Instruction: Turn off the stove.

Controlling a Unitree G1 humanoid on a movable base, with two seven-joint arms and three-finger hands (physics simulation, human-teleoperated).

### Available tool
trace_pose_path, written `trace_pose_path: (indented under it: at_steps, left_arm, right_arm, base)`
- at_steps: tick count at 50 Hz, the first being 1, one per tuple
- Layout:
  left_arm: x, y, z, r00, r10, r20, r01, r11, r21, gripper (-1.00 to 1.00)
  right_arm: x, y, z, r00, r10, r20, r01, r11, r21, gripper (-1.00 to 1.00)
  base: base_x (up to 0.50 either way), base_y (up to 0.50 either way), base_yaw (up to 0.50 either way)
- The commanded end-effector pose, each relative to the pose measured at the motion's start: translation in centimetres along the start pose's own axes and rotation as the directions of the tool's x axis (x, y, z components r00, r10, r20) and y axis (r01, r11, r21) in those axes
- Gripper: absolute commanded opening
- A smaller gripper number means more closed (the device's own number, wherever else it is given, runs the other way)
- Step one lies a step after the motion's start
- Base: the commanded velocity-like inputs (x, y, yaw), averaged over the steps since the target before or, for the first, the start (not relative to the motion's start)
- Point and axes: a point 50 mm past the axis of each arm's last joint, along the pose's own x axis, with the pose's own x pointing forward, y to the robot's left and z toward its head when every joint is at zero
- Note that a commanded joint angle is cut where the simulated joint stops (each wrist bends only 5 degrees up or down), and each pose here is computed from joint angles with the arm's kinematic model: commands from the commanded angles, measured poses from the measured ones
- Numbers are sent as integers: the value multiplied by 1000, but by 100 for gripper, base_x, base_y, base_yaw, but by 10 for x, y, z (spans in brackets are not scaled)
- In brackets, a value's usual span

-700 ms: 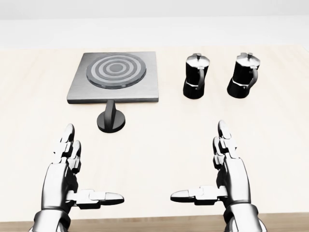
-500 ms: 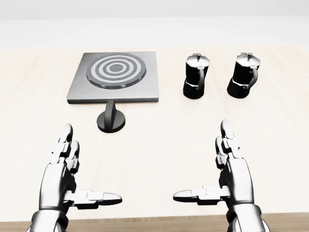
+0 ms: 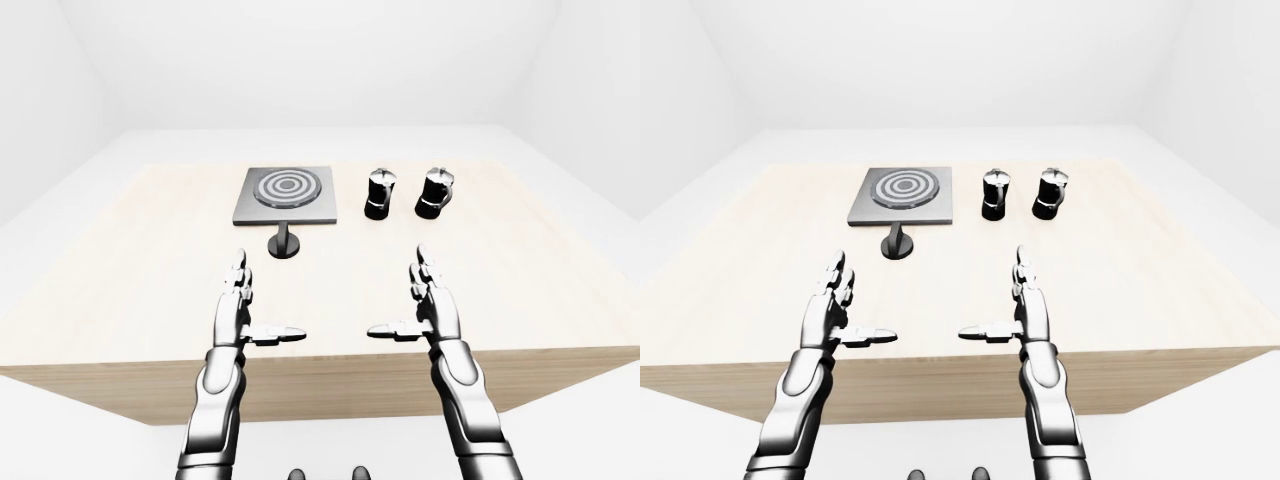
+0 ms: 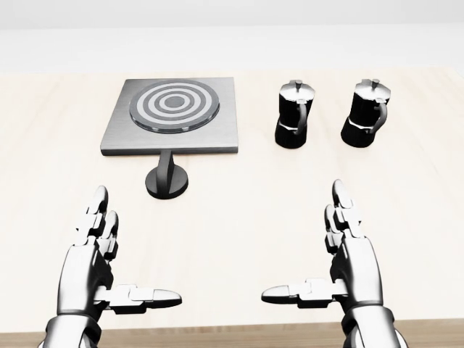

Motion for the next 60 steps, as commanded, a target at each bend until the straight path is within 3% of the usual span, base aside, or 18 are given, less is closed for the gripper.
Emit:
trace_pose_path:
  at_steps: [1, 31, 60]
  left_arm:
    - [1, 0, -1, 1000, -1, 1, 1, 1000, 0, 100]
    - [0, 0, 0, 1000, -3, 0, 3, 1000, 0, 100]
    - [1, -1, -1, 1000, -5, -1, 5, 1000, 0, 100]
  right_arm:
    - [0, 1, 1, 1000, 6, 2, -5, 1000, -2, 100]
    - [1, 1, -1, 1000, 13, -3, -13, 1000, -9, 100]
    - [2, 2, -2, 1000, 25, -7, -25, 1000, -17, 100]
  base:
    - [0, 0, 0]
    - [0, 0, 0]
    - [0, 30, 0]
